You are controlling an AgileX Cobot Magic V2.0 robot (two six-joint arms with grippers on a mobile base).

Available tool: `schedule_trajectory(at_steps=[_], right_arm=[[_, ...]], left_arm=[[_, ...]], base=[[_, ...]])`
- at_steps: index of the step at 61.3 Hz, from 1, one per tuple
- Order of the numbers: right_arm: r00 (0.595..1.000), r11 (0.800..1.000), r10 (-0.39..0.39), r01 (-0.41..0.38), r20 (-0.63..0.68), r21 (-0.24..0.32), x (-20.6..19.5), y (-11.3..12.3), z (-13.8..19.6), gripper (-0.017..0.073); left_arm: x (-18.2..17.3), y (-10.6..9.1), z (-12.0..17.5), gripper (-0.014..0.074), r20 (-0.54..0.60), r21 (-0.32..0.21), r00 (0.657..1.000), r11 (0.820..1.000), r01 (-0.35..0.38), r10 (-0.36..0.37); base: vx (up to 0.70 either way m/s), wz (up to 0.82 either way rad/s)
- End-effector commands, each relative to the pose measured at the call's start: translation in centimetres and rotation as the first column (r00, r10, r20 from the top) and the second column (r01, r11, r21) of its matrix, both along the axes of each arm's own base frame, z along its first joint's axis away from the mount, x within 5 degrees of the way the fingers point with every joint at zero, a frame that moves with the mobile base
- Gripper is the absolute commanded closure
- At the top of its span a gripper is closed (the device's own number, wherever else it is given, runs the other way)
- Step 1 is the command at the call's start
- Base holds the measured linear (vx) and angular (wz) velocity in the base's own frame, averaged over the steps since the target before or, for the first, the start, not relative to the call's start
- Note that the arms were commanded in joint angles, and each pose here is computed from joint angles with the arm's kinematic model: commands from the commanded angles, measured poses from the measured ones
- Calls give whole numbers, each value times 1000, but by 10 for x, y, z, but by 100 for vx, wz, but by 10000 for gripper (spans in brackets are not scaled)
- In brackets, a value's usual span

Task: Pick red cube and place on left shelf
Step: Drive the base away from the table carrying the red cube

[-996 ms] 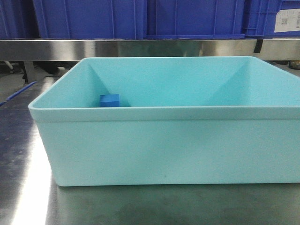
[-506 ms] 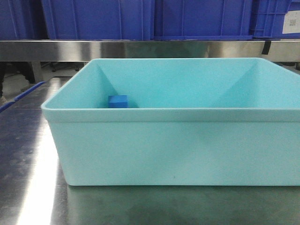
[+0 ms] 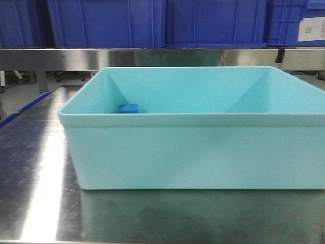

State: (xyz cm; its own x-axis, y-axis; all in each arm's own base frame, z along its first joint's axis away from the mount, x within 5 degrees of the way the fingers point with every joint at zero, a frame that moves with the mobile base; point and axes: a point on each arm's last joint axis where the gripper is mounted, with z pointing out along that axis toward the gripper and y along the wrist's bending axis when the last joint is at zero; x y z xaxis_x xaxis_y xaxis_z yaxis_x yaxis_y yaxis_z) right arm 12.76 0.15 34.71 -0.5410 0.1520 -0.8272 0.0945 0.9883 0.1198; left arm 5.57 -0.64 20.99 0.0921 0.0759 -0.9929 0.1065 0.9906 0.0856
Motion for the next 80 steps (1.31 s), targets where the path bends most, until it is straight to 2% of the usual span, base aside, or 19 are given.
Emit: schedule_trajectory(at_steps=[1, 48, 80], right_arm=[[995, 1000, 4, -2, 100, -19, 3, -1, 17, 501], [995, 1000, 4, -2, 100, -19, 3, -1, 17, 501], [995, 1000, 4, -2, 100, -19, 3, -1, 17, 501]], left_arm=[[1, 0, 0, 488, 53, -7, 999, 1000, 1, -1], [1, 0, 0, 488, 53, -7, 999, 1000, 1, -1], [1, 0, 0, 488, 53, -7, 999, 1000, 1, -1]], base=[[-8, 48], [-12, 33], [-20, 49]])
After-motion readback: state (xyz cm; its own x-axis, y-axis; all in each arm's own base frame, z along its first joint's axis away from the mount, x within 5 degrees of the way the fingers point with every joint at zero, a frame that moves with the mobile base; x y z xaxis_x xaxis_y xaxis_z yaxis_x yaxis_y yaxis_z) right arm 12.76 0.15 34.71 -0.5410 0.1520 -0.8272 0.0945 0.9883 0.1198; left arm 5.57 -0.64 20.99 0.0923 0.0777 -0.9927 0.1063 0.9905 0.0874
